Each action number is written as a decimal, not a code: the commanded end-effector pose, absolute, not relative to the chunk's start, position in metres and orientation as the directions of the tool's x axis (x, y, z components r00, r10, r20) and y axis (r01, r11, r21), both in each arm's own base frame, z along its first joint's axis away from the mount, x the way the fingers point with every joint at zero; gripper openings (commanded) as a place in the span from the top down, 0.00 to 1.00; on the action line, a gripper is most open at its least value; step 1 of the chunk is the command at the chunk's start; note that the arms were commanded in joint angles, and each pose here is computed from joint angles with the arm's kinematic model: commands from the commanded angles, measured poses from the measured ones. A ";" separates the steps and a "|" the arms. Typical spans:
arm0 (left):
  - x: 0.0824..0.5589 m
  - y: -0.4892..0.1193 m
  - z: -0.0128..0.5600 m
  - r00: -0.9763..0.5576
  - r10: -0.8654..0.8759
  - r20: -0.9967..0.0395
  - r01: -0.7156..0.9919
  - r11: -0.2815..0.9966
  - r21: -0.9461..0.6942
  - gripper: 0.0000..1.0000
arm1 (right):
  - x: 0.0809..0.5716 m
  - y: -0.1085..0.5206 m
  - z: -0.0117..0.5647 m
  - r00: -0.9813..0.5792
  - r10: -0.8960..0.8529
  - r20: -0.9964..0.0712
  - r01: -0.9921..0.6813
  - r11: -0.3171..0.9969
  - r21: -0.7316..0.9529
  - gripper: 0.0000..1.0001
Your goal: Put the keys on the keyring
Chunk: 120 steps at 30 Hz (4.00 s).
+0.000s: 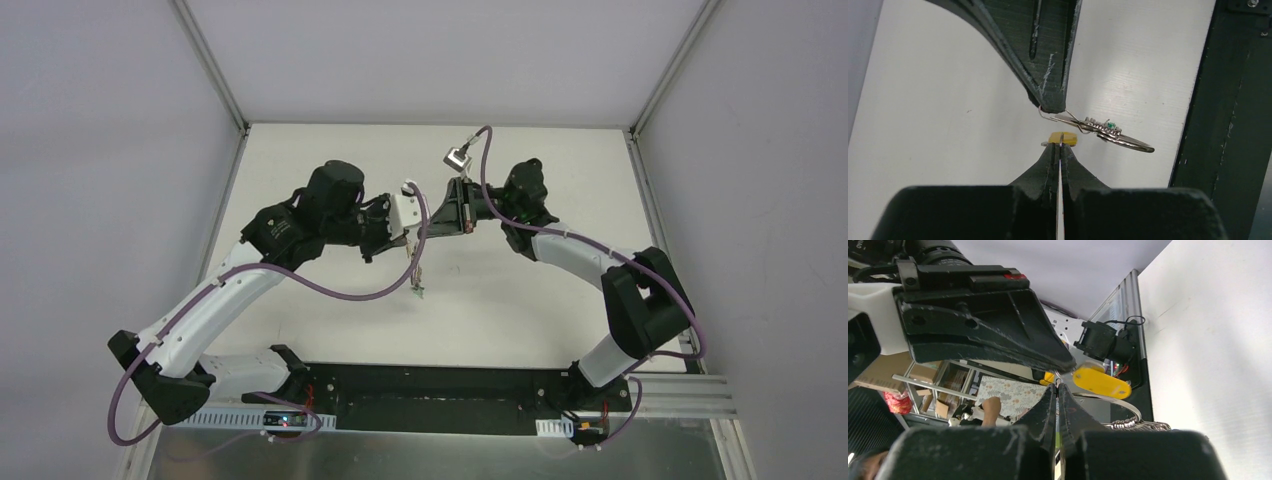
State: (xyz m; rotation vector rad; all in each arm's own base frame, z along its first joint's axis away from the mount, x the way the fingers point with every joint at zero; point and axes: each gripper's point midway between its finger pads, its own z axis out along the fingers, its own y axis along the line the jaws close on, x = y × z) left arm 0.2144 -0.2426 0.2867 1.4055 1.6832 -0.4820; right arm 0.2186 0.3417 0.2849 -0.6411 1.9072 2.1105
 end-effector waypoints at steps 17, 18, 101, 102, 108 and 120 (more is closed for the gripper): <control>0.191 -0.245 0.287 0.214 0.533 -0.818 0.950 0.079 0.301 1.00 | 0.206 0.347 0.293 -0.875 -0.099 -0.473 -0.451 -0.186 0.873 1.00; 0.191 -0.245 0.289 0.217 0.528 -0.821 0.950 0.081 0.303 1.00 | 0.206 0.347 0.293 -0.875 -0.098 -0.474 -0.452 -0.186 0.873 1.00; 0.210 -0.250 0.279 0.166 0.524 -0.835 0.946 0.154 0.285 1.00 | 0.195 0.355 0.296 -0.863 -0.140 -0.486 -0.452 -0.218 0.865 1.00; 0.209 -0.250 0.279 0.167 0.525 -0.835 0.946 0.154 0.285 1.00 | 0.195 0.354 0.295 -0.863 -0.139 -0.485 -0.451 -0.217 0.866 1.00; 0.208 -0.246 0.278 0.169 0.524 -0.835 0.944 0.157 0.290 1.00 | 0.197 0.352 0.296 -0.864 -0.132 -0.487 -0.455 -0.214 0.864 1.00; 0.211 -0.249 0.283 0.156 0.501 -0.851 0.948 0.167 0.272 1.00 | 0.197 0.352 0.297 -0.863 -0.125 -0.489 -0.458 -0.216 0.863 1.00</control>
